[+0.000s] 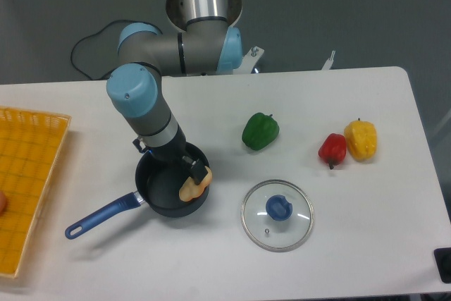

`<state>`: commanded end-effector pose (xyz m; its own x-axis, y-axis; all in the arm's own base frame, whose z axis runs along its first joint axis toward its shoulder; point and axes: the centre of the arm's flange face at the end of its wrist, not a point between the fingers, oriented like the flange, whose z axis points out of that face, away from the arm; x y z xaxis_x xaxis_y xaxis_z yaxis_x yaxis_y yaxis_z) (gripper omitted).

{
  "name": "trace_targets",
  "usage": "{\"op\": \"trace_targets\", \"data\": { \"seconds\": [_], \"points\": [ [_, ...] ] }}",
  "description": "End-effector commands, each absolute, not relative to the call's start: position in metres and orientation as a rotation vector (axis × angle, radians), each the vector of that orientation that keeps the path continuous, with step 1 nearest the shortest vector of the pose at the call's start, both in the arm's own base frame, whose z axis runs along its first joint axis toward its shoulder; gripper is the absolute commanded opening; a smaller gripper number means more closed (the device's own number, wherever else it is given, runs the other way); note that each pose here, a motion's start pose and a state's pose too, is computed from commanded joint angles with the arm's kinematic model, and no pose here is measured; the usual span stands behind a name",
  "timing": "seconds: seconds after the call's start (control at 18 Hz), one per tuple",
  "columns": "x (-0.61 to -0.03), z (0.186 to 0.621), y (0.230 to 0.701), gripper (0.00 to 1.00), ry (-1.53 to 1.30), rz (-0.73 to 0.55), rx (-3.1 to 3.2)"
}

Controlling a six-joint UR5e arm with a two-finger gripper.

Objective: Place the round bread in the pot
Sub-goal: 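Open the gripper to release the bun into the saucepan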

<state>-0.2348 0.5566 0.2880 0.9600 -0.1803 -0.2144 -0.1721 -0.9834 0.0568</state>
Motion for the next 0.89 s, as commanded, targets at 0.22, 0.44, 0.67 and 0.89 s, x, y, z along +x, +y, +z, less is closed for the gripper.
{"op": "trace_targets", "data": {
  "seconds": [0.22, 0.44, 0.67, 0.89],
  "points": [
    [-0.2347, 0.2889, 0.5565, 0.9, -0.276, -0.343, 3.074],
    [-0.2355, 0.2923, 0.556, 0.95, -0.273, -0.349, 3.078],
    [-0.2344, 0.2941, 0.556, 0.99, -0.271, -0.353, 3.081],
    [-0.2294, 0.297, 0.5567, 0.99, -0.259, -0.358, 3.087]
  ]
}}
